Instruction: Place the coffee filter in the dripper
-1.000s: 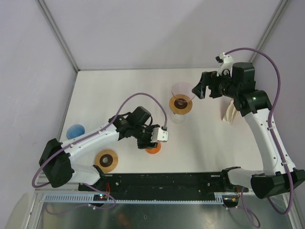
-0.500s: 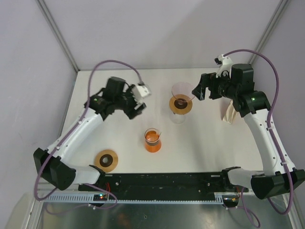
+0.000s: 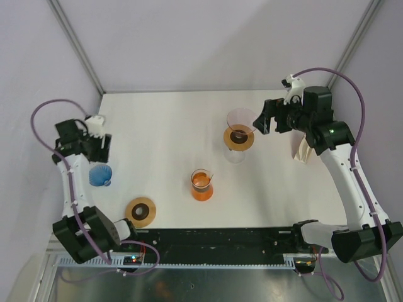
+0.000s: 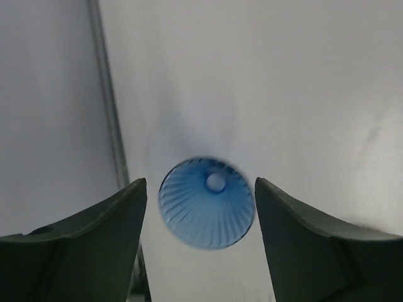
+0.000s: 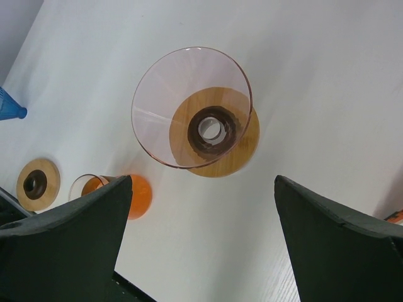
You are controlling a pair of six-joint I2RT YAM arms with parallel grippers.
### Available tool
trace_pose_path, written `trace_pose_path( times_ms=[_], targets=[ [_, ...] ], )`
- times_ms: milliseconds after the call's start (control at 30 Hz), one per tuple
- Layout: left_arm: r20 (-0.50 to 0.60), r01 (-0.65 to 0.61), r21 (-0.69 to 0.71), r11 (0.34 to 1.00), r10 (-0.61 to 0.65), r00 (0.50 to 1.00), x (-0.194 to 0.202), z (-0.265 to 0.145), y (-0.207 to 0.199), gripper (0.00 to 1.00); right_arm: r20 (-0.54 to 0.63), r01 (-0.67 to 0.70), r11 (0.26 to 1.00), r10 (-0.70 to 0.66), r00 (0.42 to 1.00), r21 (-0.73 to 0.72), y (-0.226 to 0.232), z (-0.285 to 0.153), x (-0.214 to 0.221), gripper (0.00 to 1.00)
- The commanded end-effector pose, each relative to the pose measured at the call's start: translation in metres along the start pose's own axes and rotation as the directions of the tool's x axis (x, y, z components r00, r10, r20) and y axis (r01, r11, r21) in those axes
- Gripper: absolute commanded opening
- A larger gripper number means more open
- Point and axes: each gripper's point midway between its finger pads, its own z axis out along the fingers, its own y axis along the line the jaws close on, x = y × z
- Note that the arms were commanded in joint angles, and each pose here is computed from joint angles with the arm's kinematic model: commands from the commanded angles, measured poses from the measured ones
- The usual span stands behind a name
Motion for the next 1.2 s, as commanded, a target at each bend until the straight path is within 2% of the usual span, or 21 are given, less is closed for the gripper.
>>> trace_pose_path(
  times_ms=[0, 167, 367, 467, 533, 600, 733, 967, 1067, 1167],
  targets=[
    [-0.067, 0.054, -0.098, 0.994, -0.061, 0.996, 0.05, -0.016, 0.039, 0.73, 0.047, 0.031, 0.999, -0.03, 0.998, -0.015, 0.002, 0.001, -0.011, 0.99],
    [-0.085, 0.074, -0.074, 0.995, -0.08, 0.993, 0.08, -0.016, 0.031, 0.71, 0.03, 0.023, 0.999, -0.023, 0.999, -0.028, 0.002, 0.009, -0.008, 0.99],
    [0.026, -0.048, 0.113, 0.992, 0.045, 0.999, 0.076, -0.025, -0.025, 0.69, 0.021, 0.017, 0.999, -0.016, 1.0, -0.04, 0.004, 0.012, -0.006, 0.99],
    [0.062, -0.16, 0.272, 0.949, 0.149, 0.987, 0.077, -0.028, -0.062, 0.67, 0.02, 0.017, 0.999, -0.016, 1.0, -0.047, 0.007, 0.011, -0.006, 0.99],
    [0.078, -0.247, 0.387, 0.888, 0.236, 0.969, 0.081, -0.027, -0.096, 0.65, 0.018, 0.017, 0.999, -0.016, 1.0, -0.047, 0.007, 0.011, -0.005, 0.99],
    [0.085, -0.345, 0.481, 0.806, 0.349, 0.933, 0.09, -0.024, -0.13, 0.64, 0.015, 0.017, 0.999, -0.016, 1.0, -0.045, 0.008, 0.011, -0.004, 0.99],
    [0.135, -0.525, 0.595, 0.609, 0.568, 0.812, 0.121, -0.022, -0.176, 0.64, 0.01, 0.014, 0.999, -0.014, 1.0, -0.043, 0.008, 0.01, -0.003, 0.99],
    [0.281, -0.679, 0.64, 0.36, 0.713, 0.642, 0.149, -0.015, -0.196, 0.67, 0.011, 0.008, 0.999, -0.007, 1.0, -0.045, 0.009, 0.011, -0.003, 0.99],
    [0.276, -0.718, 0.629, 0.299, 0.777, 0.566, 0.158, -0.009, -0.187, 0.6, 0.009, 0.004, 0.999, -0.004, 1.0, -0.054, 0.011, 0.012, -0.002, 0.99],
    [0.251, -0.743, 0.602, 0.291, 0.815, 0.522, 0.152, -0.007, -0.175, 0.56, 0.004, 0.01, 0.999, -0.01, 1.0, -0.052, 0.01, 0.011, -0.001, 0.99]
  ],
)
